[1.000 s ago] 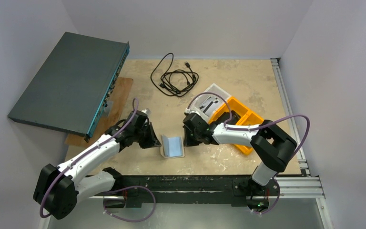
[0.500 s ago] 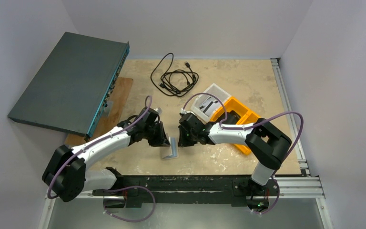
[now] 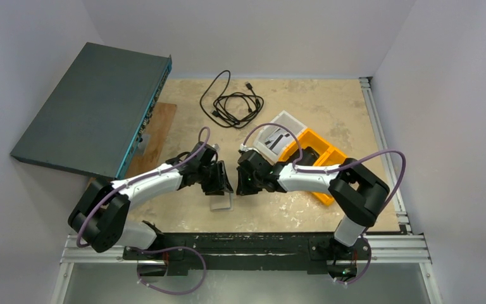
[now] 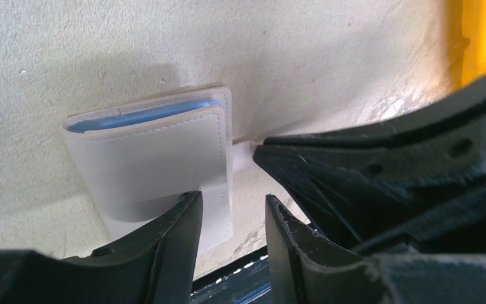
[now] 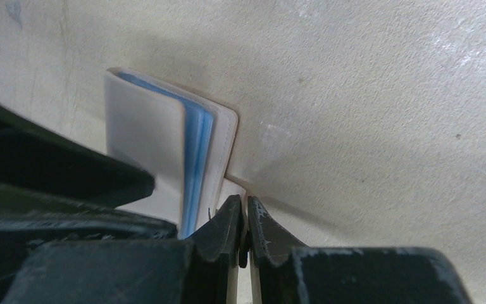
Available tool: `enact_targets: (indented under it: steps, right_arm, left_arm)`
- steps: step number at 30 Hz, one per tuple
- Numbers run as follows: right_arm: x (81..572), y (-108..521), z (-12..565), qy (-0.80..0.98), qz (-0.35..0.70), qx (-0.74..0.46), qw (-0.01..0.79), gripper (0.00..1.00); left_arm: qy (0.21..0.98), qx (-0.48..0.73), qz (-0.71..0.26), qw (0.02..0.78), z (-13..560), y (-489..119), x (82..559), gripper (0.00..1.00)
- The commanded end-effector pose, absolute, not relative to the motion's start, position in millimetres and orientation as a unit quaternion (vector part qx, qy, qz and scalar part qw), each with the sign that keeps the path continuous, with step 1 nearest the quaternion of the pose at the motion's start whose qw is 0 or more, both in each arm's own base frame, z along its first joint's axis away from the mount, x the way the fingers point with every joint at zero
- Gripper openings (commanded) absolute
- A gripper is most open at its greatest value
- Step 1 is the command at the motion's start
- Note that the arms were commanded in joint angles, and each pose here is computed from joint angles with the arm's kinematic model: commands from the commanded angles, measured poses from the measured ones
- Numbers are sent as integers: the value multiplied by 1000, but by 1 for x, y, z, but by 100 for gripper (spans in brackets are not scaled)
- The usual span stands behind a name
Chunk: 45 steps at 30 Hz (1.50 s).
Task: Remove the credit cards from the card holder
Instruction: Close the card holder at the corner of the board.
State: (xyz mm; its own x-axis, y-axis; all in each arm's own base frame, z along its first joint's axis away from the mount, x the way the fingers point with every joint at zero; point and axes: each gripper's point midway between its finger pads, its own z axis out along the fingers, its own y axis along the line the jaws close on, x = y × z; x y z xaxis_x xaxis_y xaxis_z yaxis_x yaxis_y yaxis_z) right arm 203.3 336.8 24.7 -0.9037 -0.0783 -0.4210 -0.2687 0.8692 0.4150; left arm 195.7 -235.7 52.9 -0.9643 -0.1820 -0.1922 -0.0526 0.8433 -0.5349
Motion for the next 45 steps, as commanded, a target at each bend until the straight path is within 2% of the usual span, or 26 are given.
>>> enact_targets:
  steps: [1,10,21,26,37,45]
  right_arm:
    - [205,339,52,938,256,-87,219,7]
    - [206,334,61,935,256,-78,231,9]
    - [210,332,81,930,263,-64,251,27]
    - [213,328,95,925,266,-55,268,30]
    - [217,318,107,921,262,-41,286,31]
    - [216,320,104,922,264,-43,280,31]
  left_arm:
    - [948,-55,-277,144,57,-244,212,43]
    - [956,-49,-253,140,40,-241,216,49]
    - [951,-34,-255,169,68,-238,221,52]
    - [949,-27,-257,181,82,-238,223,53]
    - [949,-18,-241,201,97,-229,225,55]
    - [960,-26,-172,217,92,-199,222,56]
